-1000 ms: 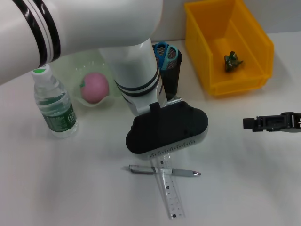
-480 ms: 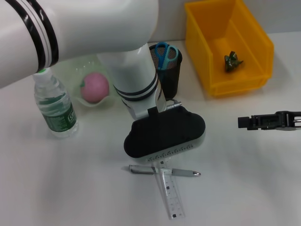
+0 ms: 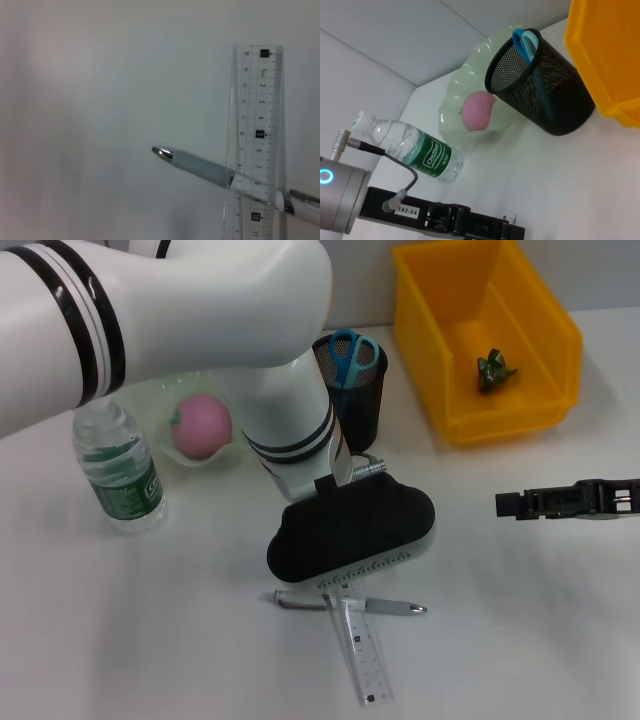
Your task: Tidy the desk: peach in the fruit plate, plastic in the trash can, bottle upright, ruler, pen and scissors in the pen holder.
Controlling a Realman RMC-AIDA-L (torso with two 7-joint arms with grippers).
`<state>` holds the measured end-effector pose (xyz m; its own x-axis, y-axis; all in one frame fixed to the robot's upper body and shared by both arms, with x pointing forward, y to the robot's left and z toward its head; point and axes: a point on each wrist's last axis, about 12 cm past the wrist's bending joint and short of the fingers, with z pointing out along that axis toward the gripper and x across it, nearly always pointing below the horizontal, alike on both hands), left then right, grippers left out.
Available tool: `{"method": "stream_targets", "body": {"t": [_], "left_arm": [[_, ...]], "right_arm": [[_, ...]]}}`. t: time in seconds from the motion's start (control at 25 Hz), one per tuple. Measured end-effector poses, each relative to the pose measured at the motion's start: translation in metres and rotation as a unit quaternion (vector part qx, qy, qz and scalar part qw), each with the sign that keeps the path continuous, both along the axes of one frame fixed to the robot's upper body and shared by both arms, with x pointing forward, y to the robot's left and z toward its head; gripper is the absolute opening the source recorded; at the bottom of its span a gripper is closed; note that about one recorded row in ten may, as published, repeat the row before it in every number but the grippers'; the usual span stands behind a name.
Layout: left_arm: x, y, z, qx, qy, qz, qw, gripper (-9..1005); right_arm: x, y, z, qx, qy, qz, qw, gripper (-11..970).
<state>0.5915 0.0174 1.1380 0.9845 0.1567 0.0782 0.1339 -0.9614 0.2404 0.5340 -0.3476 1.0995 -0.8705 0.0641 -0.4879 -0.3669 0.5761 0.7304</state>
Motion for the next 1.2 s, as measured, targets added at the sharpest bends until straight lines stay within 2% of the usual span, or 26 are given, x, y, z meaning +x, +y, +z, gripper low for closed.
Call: {"method": "stream_targets", "body": {"t": [0.4, 0.84, 1.2], "left_arm": [[-0.003, -0.001, -0.001, -0.001, 0.005, -0.004, 1.0, 729], [-0.004, -0.002, -0.001, -0.002, 0.005, -0.004, 1.0, 726], [-0.004, -0.002, -0.001, -0.002, 0.004, -0.005, 1.0, 723]], "right_arm": [[-0.002, -0.003, 0.0, -0.002, -0.004, -0.005, 1.0, 726], [-0.024, -0.037, 0.008, 0.019, -0.023, -0.042, 0.999, 727], [-0.027, -0.039, 0.009, 0.021, -0.024, -0.039, 0.999, 726]]}}
